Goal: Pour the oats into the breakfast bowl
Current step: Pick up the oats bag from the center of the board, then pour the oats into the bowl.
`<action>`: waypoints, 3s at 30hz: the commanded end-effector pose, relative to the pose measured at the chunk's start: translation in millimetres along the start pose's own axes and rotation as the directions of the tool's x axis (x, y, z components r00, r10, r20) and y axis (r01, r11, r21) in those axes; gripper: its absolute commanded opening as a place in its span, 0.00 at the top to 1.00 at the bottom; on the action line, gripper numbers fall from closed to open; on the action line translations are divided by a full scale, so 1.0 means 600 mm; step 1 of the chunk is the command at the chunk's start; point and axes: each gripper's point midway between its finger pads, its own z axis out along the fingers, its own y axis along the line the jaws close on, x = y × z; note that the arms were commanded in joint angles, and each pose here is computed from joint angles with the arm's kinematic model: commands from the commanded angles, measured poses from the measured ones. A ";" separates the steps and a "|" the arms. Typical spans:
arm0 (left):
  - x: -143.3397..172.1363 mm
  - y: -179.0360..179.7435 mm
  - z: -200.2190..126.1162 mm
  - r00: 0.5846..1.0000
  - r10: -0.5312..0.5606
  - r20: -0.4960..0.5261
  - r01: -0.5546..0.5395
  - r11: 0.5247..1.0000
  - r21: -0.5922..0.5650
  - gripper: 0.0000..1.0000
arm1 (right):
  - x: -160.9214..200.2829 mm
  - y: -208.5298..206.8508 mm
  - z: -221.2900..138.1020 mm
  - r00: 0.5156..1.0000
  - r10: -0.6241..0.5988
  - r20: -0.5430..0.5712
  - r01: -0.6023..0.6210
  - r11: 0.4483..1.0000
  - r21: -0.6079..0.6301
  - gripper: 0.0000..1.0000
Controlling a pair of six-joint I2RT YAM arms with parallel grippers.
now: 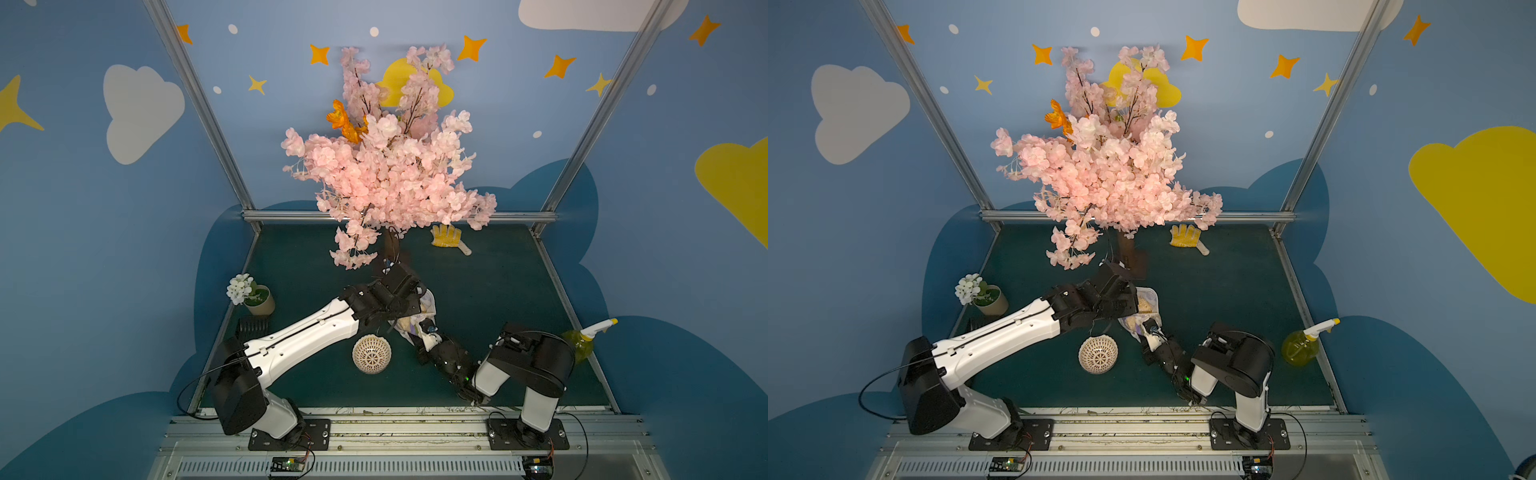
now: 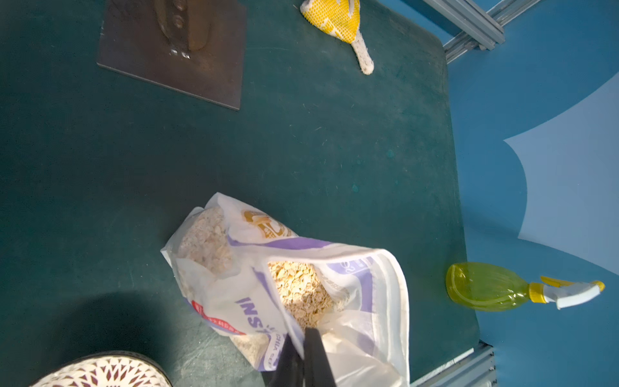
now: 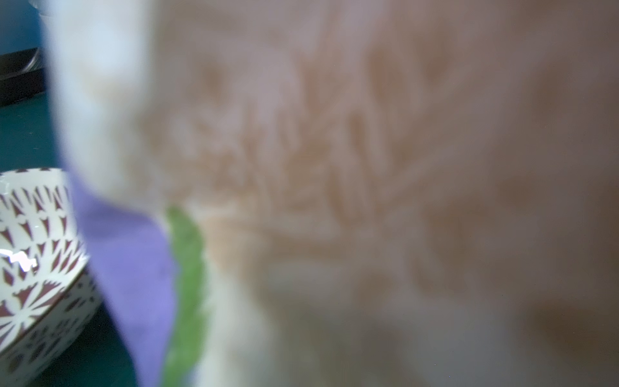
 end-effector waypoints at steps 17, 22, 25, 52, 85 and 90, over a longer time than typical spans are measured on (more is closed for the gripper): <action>-0.019 -0.025 -0.145 0.993 -0.049 0.106 0.017 0.960 0.279 0.74 | -0.094 0.014 -0.041 0.953 -0.293 0.071 0.270 0.934 0.234 1.00; -0.024 -0.014 -0.176 0.988 -0.054 0.142 0.010 0.956 0.292 0.62 | -0.111 -0.005 -0.058 0.949 -0.315 -0.004 0.304 0.913 0.272 1.00; -0.025 -0.003 -0.193 0.984 -0.061 0.169 0.008 0.955 0.297 0.62 | -0.120 -0.011 -0.068 0.932 -0.347 -0.107 0.363 0.899 0.246 1.00; 0.039 0.111 -0.236 0.967 -0.144 0.209 0.066 0.938 0.340 0.40 | -0.217 -0.053 -0.194 0.466 -0.758 -0.456 0.864 0.502 0.049 1.00; 0.091 0.136 -0.139 0.944 -0.319 0.086 0.263 0.882 0.391 0.39 | -0.195 -0.030 -0.162 0.105 -0.846 -0.523 0.986 0.156 -0.055 1.00; 0.101 0.133 -0.132 0.938 -0.343 0.046 0.296 0.864 0.408 0.38 | -0.209 -0.030 -0.159 0.105 -0.844 -0.527 0.989 0.144 -0.035 1.00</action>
